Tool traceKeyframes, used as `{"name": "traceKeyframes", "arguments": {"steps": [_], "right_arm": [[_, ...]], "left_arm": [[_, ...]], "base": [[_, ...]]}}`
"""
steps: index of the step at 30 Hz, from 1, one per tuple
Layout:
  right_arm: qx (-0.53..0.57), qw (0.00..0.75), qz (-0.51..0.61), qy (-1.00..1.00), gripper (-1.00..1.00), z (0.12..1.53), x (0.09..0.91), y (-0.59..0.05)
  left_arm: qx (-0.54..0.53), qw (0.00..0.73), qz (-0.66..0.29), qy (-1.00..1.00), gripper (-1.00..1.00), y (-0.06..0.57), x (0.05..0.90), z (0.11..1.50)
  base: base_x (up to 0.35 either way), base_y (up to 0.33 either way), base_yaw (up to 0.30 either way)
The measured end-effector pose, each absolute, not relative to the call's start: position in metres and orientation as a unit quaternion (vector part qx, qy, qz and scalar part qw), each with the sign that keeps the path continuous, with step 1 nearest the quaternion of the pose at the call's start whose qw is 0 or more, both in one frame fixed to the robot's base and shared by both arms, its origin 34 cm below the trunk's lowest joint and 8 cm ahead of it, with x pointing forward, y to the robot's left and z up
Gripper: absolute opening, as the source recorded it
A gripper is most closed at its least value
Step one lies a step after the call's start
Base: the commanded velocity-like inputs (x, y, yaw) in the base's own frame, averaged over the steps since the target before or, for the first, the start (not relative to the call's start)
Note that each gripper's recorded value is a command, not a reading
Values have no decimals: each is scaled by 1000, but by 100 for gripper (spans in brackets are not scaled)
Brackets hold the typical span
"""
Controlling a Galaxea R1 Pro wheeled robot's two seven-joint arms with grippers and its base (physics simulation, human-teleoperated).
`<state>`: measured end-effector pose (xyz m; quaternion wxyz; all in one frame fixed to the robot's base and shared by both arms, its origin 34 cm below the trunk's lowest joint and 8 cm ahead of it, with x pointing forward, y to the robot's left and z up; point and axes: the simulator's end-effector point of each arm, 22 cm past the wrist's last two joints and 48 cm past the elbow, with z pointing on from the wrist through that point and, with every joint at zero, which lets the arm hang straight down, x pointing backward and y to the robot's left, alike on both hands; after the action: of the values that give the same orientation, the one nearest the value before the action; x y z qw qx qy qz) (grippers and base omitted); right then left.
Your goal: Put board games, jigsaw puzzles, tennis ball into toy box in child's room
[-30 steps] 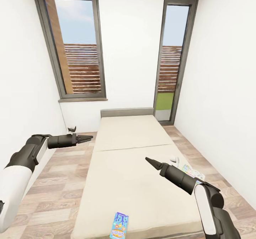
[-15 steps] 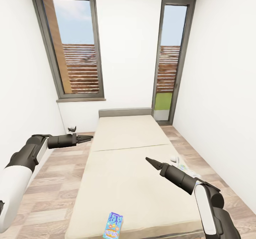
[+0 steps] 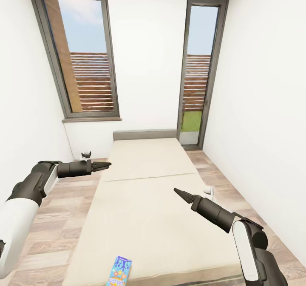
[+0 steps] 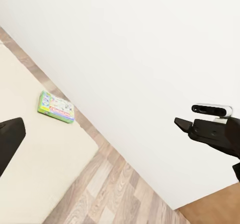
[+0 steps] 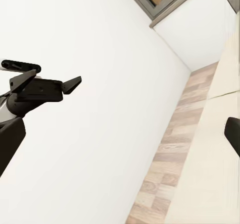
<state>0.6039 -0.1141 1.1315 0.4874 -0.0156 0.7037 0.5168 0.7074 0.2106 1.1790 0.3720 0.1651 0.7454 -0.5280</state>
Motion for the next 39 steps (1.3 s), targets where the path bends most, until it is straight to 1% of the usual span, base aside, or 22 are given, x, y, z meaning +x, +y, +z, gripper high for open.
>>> {"name": "traceKeyframes", "arguments": {"steps": [6, 11, 19, 39], "right_arm": [[-16, 487, 517, 704, 100, 1132, 604, -114], [-16, 487, 516, 704, 100, 1131, 604, -114], [-16, 487, 517, 704, 100, 1131, 604, -115], [-16, 487, 517, 704, 100, 1131, 604, -115]], "left_arm": [[165, 372, -528, 745, 100, 210, 707, 1179], [165, 371, -529, 745, 100, 209, 707, 1178], [166, 371, -529, 745, 100, 209, 707, 1178], [165, 371, -529, 745, 100, 209, 707, 1178]], "base": [[118, -264, 149], [32, -99, 98], [5, -25, 15], [11, -98, 0]]}}
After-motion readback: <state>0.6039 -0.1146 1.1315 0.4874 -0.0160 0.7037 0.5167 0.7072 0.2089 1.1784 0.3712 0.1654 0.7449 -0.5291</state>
